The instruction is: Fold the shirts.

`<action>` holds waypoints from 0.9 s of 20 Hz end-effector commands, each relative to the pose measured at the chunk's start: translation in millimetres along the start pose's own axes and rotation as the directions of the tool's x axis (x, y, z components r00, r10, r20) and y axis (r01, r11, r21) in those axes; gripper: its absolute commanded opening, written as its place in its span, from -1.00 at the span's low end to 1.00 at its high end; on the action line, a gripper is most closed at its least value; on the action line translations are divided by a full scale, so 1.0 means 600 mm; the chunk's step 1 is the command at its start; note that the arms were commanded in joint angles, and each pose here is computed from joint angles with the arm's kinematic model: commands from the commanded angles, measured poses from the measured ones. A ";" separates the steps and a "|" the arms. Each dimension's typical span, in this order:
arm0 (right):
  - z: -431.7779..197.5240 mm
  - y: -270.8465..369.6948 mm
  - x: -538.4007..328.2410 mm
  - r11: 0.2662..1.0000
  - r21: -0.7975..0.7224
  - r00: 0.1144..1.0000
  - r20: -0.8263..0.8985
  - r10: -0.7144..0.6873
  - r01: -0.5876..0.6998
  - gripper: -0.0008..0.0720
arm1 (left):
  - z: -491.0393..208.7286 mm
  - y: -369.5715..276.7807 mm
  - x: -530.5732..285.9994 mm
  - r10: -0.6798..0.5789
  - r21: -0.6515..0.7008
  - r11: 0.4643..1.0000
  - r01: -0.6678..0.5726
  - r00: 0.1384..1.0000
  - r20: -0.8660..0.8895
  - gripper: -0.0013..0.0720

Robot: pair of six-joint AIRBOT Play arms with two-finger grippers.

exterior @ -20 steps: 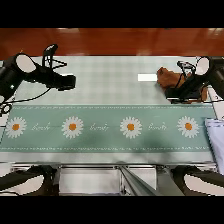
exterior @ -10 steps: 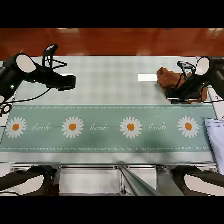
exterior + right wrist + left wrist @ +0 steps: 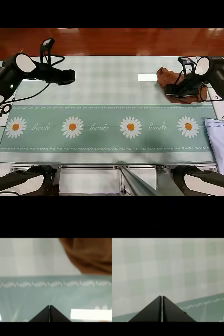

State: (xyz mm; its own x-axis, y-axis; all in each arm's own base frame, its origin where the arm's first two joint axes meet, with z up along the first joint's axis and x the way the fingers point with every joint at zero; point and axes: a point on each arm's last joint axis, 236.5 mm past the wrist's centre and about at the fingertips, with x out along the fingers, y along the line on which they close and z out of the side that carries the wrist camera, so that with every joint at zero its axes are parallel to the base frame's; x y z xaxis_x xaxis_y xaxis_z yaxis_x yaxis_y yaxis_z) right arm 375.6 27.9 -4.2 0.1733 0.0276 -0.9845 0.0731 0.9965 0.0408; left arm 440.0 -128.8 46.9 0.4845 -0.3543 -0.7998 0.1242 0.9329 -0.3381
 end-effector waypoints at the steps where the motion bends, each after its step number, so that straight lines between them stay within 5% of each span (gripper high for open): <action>1: 0.097 0.006 -0.024 1.000 -0.016 0.972 0.236 0.015 -0.012 -0.09 | 0.100 0.011 -0.035 0.017 0.003 1.000 -0.018 0.978 0.207 -0.02; 2: 0.126 -0.002 -0.047 0.999 -0.031 0.954 0.299 -0.009 0.020 0.17 | 0.132 0.019 -0.063 0.031 0.007 0.999 -0.034 0.967 0.252 0.43; 7: 0.201 -0.161 -0.155 0.958 0.023 0.859 0.438 -0.266 0.285 0.17 | 0.124 0.036 -0.203 0.056 0.069 0.995 -0.074 0.972 0.227 0.42; 12: 0.154 -0.183 0.016 0.987 0.160 0.983 0.180 -0.042 0.013 0.17 | -0.048 0.050 -0.163 0.066 0.042 0.997 -0.071 0.991 0.118 0.42; 18: 0.139 -0.192 0.174 0.981 0.190 0.998 0.048 -0.041 0.031 0.17 | -0.119 0.087 -0.083 0.088 -0.006 0.996 -0.087 0.996 0.012 0.42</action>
State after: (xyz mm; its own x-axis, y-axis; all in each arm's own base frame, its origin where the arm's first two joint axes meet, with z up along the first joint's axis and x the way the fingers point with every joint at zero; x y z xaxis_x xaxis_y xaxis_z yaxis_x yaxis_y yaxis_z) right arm 463.4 -90.8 -59.4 0.2530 -0.0453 -0.9664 0.2357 0.9717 0.0161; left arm 367.4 -67.8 58.9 0.5377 -0.2755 -0.7969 0.0930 0.9587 -0.2687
